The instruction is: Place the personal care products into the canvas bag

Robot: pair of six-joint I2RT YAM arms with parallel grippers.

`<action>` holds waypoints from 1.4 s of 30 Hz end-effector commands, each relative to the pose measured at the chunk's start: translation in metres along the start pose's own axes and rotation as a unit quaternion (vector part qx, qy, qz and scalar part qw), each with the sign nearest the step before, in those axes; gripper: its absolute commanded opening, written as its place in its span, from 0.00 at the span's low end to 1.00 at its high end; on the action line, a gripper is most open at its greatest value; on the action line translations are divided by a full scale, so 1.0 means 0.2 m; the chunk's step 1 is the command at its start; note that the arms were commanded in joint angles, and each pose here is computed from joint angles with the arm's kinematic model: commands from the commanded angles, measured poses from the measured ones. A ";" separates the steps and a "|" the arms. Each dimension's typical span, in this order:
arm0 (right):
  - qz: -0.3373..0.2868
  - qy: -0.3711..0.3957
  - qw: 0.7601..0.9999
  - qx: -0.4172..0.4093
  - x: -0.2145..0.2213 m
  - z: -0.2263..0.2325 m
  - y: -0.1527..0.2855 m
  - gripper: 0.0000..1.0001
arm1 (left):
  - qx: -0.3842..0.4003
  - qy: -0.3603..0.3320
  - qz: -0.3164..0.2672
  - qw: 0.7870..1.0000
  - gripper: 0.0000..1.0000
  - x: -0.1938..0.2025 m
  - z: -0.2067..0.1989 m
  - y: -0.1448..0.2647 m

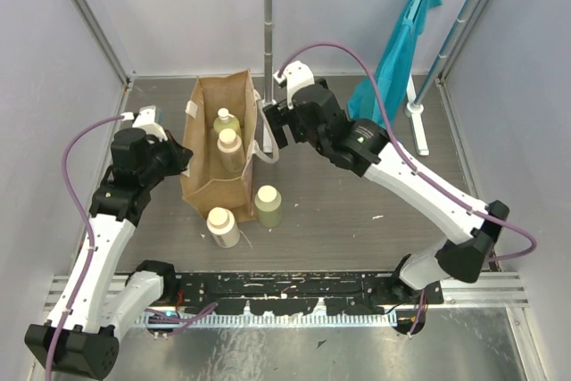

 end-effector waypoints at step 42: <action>0.204 -0.116 0.967 -0.095 0.86 0.53 -0.13 1.00 | -0.005 0.001 -0.006 1.000 0.00 -0.02 -0.01 0.12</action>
Point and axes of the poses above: each gripper's point midway between its finger pads, its own y axis back along the fingers, its own z axis along the line the jaws close on, x = y × z, the point moved 4 cm from there along y, back along the fingers, and after that the axes turned 11 degrees about -y, right-handed, at the moved point
